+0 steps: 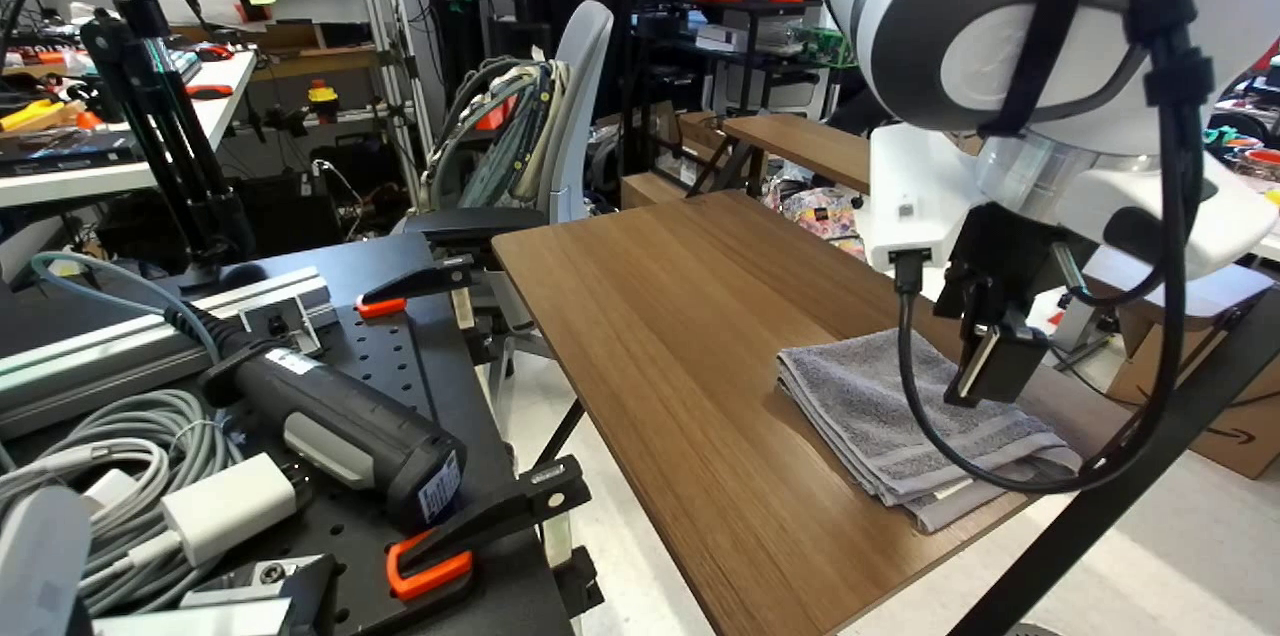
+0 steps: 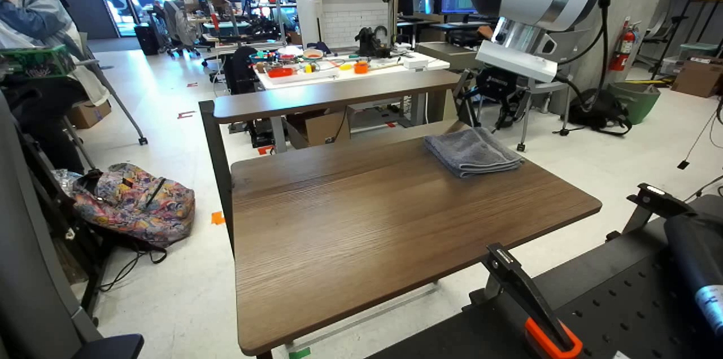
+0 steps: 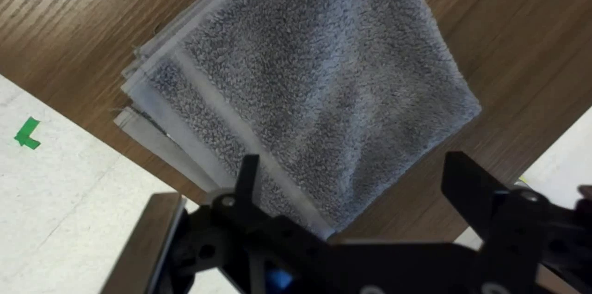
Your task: Slide the towel to the left
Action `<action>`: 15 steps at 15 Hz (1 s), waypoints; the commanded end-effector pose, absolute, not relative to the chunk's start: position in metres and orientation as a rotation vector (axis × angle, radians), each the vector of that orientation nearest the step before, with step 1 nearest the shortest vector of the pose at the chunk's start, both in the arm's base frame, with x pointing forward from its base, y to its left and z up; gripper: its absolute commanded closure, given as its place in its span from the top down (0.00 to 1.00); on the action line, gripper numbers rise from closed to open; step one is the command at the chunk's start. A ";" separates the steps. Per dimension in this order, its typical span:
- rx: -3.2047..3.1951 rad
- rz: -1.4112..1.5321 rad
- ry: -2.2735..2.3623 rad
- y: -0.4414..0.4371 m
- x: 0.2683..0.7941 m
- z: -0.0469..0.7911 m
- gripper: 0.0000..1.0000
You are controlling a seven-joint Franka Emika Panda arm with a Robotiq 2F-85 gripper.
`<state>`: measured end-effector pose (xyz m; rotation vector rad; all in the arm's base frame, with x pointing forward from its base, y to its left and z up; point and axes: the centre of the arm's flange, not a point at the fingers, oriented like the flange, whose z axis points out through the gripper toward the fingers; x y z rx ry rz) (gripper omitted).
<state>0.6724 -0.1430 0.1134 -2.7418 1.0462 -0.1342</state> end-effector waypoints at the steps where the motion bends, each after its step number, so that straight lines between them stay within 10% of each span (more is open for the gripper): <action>1: -2.759 -0.119 1.065 -0.139 0.690 0.086 1.00; 15: -3.020 0.012 0.724 -0.006 0.663 0.024 1.00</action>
